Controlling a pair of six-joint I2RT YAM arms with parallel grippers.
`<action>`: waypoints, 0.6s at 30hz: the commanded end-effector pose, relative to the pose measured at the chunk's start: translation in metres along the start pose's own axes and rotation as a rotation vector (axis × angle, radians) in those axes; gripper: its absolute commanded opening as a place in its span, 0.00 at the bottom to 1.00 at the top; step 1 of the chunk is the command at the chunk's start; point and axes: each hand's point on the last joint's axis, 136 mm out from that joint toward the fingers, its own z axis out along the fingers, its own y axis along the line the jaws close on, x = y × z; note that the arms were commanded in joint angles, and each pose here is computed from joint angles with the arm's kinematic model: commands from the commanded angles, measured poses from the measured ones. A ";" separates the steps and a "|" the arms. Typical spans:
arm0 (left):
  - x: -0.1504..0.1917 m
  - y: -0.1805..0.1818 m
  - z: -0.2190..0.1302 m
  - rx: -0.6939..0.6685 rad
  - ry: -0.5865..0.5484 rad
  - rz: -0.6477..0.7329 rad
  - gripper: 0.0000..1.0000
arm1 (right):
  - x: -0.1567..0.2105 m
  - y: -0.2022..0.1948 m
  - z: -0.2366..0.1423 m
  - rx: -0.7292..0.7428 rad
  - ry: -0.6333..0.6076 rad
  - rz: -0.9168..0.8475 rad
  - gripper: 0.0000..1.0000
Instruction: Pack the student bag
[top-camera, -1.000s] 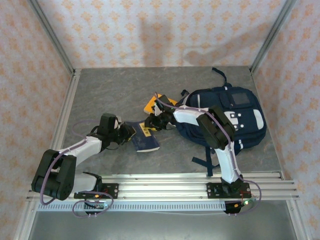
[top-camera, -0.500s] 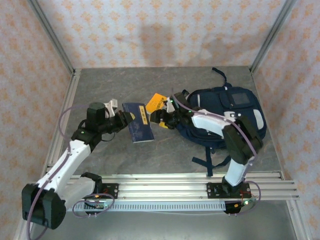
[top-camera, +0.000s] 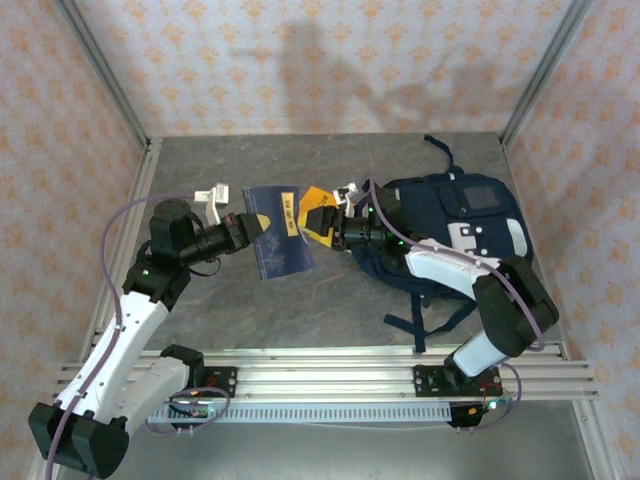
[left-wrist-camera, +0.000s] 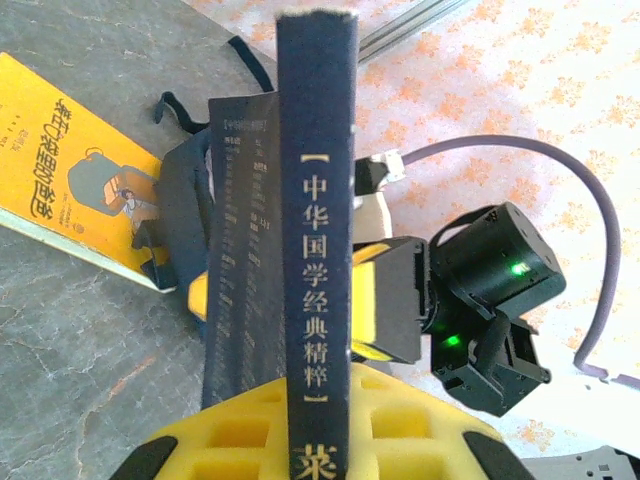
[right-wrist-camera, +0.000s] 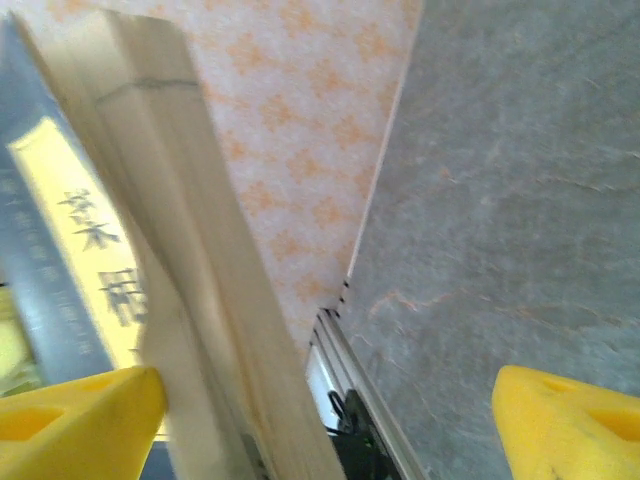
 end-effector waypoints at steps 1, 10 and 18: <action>0.006 -0.018 -0.002 0.060 0.048 0.033 0.00 | -0.008 0.073 -0.018 -0.234 -0.081 -0.212 0.86; 0.006 -0.032 -0.004 0.132 0.047 0.040 0.00 | -0.004 0.090 -0.023 -0.321 -0.070 -0.262 0.88; 0.008 -0.051 -0.010 0.201 0.046 0.073 0.00 | -0.002 0.066 -0.008 -0.250 -0.003 -0.209 0.88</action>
